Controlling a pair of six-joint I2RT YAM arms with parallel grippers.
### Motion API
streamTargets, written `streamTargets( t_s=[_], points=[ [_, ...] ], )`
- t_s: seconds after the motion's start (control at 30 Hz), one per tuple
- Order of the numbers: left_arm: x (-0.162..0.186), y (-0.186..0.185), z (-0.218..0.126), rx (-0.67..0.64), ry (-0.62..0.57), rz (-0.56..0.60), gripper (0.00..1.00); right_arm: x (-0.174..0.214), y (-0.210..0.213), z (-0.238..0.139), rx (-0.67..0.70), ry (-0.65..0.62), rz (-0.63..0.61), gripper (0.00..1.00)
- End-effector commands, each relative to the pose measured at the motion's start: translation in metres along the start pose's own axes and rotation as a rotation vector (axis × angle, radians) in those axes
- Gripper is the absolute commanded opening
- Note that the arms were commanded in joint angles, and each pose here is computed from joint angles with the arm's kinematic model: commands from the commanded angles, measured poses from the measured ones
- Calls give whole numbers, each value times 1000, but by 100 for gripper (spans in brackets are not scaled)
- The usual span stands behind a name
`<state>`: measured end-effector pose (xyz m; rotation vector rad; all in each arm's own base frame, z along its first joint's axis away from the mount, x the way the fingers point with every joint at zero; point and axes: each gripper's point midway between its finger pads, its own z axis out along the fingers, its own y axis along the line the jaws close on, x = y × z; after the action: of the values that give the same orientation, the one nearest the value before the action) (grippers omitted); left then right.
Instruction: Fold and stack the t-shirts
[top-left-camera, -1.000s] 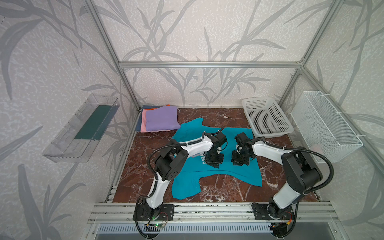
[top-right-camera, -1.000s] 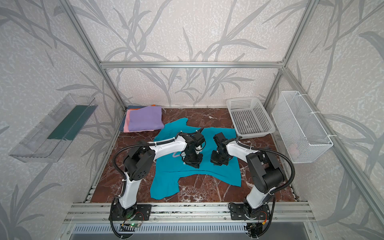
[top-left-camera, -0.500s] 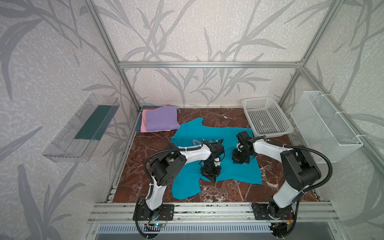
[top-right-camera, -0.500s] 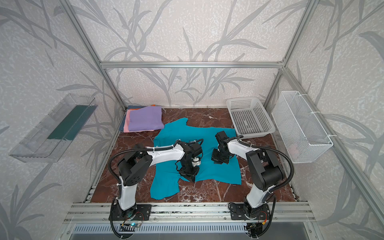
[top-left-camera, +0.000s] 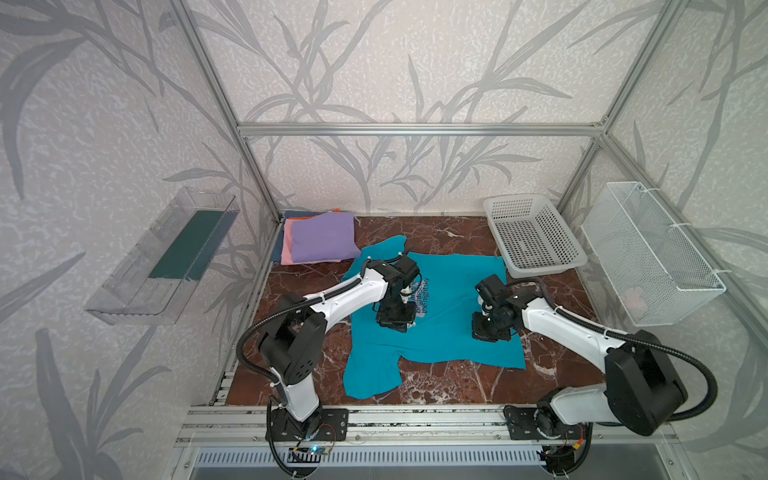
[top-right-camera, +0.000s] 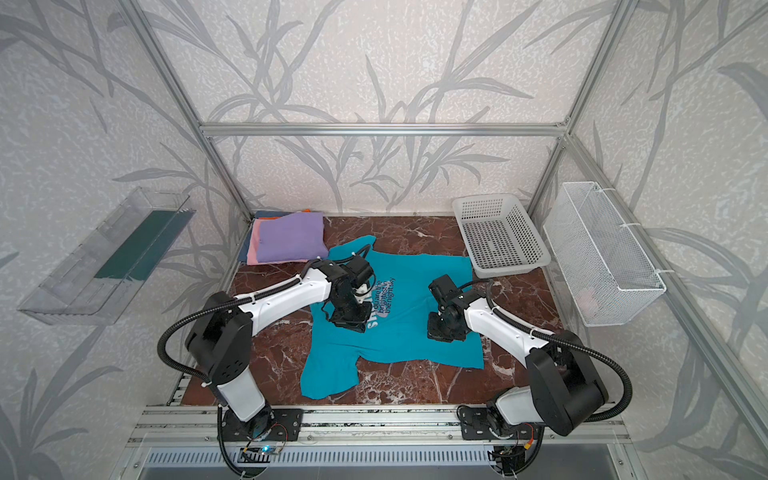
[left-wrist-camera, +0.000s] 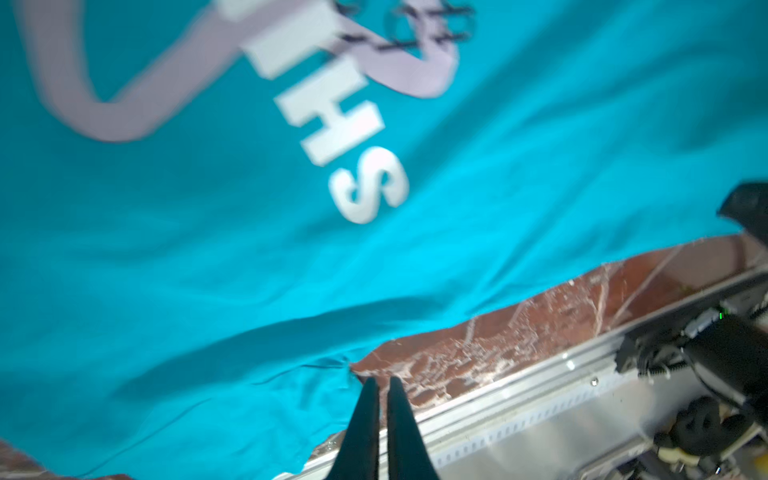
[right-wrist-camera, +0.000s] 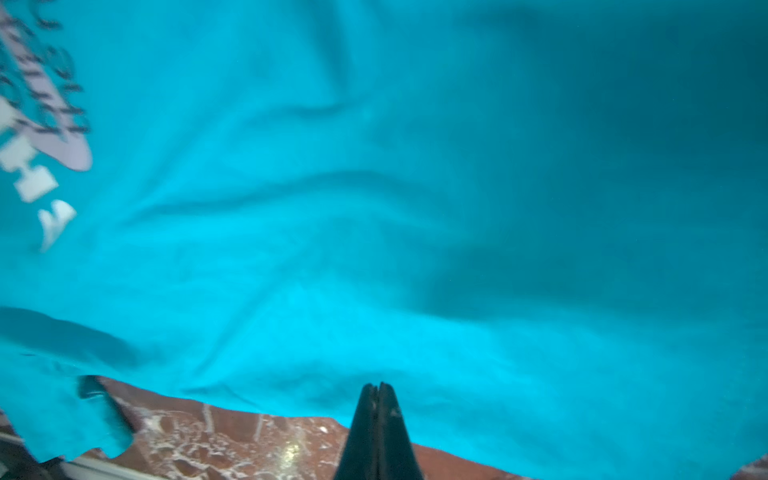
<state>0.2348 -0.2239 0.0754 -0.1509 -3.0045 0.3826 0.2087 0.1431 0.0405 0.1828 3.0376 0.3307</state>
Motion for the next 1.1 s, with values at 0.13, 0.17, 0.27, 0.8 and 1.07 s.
streamTargets(
  t_s=[0.13,0.17,0.27,0.8,1.07],
  points=[
    [-1,95,-2,-157,-28,-280,20,35,-34,16,129,87,44,0],
    [-5,97,-3,-147,-44,-293,23,35,-37,17,142,86,43,0],
    [-17,105,-7,-131,-89,-334,29,35,-49,19,182,87,85,0],
    [-68,151,-2,-41,-215,-613,54,24,-90,1,229,95,175,0],
    [-68,155,19,-52,-168,-621,41,26,-87,5,206,112,180,0]
  ],
)
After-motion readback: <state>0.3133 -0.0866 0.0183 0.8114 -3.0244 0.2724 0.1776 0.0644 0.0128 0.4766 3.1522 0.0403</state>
